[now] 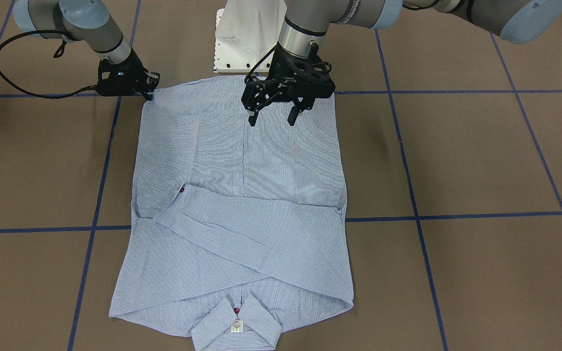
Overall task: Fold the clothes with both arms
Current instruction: 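Move the left gripper down to the opposite side edge near the hem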
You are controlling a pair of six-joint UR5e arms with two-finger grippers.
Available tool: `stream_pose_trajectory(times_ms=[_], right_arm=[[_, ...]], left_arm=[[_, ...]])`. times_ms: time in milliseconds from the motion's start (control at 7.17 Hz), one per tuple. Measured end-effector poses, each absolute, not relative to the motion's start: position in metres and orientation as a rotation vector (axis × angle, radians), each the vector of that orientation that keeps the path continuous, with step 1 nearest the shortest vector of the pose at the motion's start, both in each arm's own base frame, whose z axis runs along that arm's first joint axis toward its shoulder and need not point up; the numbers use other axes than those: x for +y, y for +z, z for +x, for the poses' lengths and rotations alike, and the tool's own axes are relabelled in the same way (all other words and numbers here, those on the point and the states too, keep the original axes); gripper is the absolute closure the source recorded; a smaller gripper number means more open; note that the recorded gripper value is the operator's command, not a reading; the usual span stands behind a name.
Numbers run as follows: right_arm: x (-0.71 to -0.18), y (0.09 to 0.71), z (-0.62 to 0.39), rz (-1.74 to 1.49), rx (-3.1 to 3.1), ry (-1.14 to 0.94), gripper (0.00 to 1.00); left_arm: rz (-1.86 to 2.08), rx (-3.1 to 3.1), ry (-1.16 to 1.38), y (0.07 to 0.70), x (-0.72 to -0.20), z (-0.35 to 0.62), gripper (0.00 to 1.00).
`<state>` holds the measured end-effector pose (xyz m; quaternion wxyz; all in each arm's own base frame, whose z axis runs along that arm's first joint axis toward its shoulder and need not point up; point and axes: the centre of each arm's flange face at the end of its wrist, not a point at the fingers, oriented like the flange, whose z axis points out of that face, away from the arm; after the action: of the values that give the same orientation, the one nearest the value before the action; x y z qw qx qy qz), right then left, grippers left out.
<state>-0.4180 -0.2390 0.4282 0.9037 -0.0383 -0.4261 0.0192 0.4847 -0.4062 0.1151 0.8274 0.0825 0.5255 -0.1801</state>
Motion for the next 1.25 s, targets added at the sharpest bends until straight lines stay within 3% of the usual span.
stream_pose_trajectory(times_ms=[837,1255], right_arm=[[-0.258,0.398,-0.389,-0.029,-0.939,0.086,1.0],[-0.26,0.382,-0.384,-0.018,-0.973,0.088,1.0]], left_arm=[[0.081,1.039,-0.35,0.207,-0.363,0.434,0.04],[0.017,0.948,-0.278,0.258,-0.316,0.462,0.07]])
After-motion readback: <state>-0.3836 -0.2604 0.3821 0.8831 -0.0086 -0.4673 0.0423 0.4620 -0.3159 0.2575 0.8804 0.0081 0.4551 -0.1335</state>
